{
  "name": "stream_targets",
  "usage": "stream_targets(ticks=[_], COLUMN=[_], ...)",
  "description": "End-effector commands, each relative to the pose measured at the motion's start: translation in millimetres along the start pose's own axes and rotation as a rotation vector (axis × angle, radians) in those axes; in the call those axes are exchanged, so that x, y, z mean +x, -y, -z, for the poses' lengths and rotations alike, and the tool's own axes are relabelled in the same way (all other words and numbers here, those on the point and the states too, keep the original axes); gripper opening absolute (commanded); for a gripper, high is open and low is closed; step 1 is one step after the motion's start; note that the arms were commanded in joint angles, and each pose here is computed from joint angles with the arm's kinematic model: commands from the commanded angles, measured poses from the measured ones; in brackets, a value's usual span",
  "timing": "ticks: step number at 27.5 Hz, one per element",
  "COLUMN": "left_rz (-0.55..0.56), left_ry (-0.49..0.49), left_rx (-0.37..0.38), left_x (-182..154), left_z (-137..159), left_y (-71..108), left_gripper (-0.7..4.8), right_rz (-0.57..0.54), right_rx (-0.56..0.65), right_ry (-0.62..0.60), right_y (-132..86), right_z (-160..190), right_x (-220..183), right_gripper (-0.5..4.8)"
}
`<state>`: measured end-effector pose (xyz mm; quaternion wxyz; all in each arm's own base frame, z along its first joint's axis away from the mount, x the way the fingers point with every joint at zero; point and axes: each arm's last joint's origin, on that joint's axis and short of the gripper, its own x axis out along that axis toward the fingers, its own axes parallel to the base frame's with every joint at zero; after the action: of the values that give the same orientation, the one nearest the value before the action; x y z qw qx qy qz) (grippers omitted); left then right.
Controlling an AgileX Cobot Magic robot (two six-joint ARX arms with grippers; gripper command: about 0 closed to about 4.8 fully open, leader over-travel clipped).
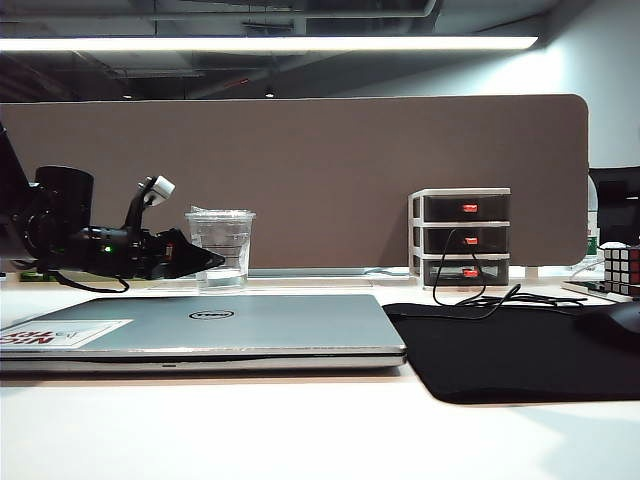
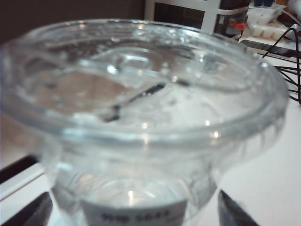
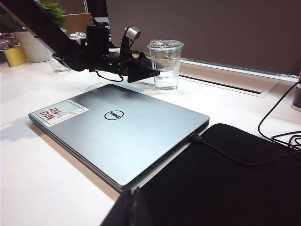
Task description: Pick up the coffee cup and place it on the right side of the laptop.
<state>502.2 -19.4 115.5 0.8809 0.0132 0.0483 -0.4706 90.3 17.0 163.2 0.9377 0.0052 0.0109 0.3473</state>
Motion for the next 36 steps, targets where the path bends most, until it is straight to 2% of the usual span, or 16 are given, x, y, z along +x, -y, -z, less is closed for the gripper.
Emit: stream_targets(ticks=[1, 8, 15, 25, 26, 27, 30, 32, 36], left_rz=[0.025, 0.021, 0.021, 0.017, 0.021, 0.042, 0.061, 0.061, 0.090], left_ry=[0.019, 0.026, 0.058, 0.059, 0.059, 0.061, 0.062, 0.062, 0.066], left_rx=[0.030, 0.040, 0.086, 0.088, 0.088, 0.089, 0.090, 0.090, 0.092], left_x=[11.2, 26.2, 48.0, 50.3, 50.3, 50.3, 50.2, 50.2, 50.1], left_z=[-6.7, -5.9, -18.2, -19.3, -19.3, -19.3, -19.4, -19.4, -20.0], left_y=[5.1, 3.5, 2.6, 4.0, 4.1, 4.7, 5.3, 5.3, 6.1], left_gripper=[4.79, 4.79, 4.79, 4.79, 4.48, 3.76, 2.98, 2.76, 2.77], right_rz=[-0.007, -0.023, -0.025, -0.024, -0.024, -0.024, -0.024, -0.024, -0.024], right_rx=[-0.004, -0.004, -0.004, -0.004, -0.004, -0.004, -0.004, -0.004, -0.004], right_ry=[0.001, 0.001, 0.001, 0.001, 0.001, 0.001, 0.001, 0.001, 0.001], right_y=[0.0, -0.5, -0.5, -0.5, -0.5, -0.5, -0.5, -0.5, -0.5], right_z=[1.5, 1.5, 1.5, 1.5, 1.5, 1.5, 1.5, 1.5, 1.5], right_x=[0.3, 0.3, 0.3, 0.2, 0.2, 0.2, 0.2, 0.2, 0.2], right_gripper=[0.24, 0.24, 0.24, 0.23, 0.23, 0.23, 0.23, 0.23, 0.23])
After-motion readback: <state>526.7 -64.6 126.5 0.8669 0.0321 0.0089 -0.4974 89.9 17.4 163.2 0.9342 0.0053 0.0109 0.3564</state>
